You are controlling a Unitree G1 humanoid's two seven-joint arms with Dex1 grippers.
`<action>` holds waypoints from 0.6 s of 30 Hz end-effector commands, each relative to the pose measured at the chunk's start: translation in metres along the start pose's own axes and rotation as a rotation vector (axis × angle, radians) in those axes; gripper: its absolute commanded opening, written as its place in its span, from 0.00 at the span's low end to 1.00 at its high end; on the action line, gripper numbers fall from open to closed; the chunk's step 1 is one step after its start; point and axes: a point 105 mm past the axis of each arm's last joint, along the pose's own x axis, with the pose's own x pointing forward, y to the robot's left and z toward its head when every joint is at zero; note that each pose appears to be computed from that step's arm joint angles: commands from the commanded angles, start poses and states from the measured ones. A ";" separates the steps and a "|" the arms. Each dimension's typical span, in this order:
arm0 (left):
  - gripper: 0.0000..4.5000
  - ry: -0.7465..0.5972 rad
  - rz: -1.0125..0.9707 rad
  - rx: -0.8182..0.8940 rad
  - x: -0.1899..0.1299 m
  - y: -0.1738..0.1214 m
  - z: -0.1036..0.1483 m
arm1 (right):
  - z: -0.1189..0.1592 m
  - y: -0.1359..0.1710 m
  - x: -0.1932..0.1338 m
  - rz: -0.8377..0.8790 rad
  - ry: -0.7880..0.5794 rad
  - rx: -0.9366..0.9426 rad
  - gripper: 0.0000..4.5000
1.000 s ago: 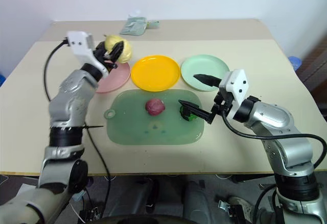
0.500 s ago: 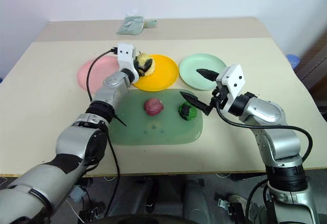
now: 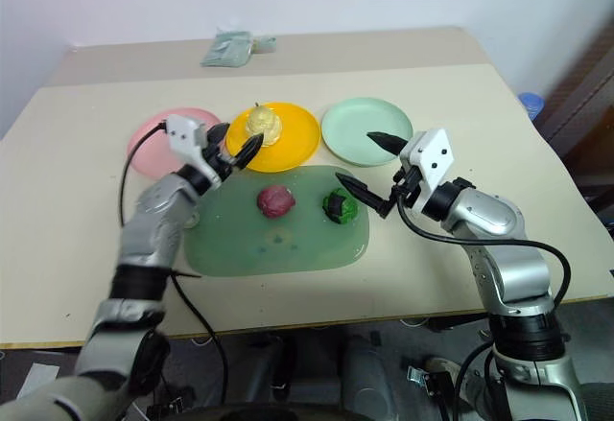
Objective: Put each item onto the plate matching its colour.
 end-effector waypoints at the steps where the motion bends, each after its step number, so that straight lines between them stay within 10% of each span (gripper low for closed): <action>1: 0.99 -0.016 -0.170 -0.001 -0.027 -0.023 0.022 | 0.012 0.006 -0.002 0.020 -0.043 -0.012 1.00; 18: 0.99 0.236 -0.464 0.159 -0.012 -0.043 -0.023 | -0.007 0.030 -0.077 -0.024 0.187 0.050 1.00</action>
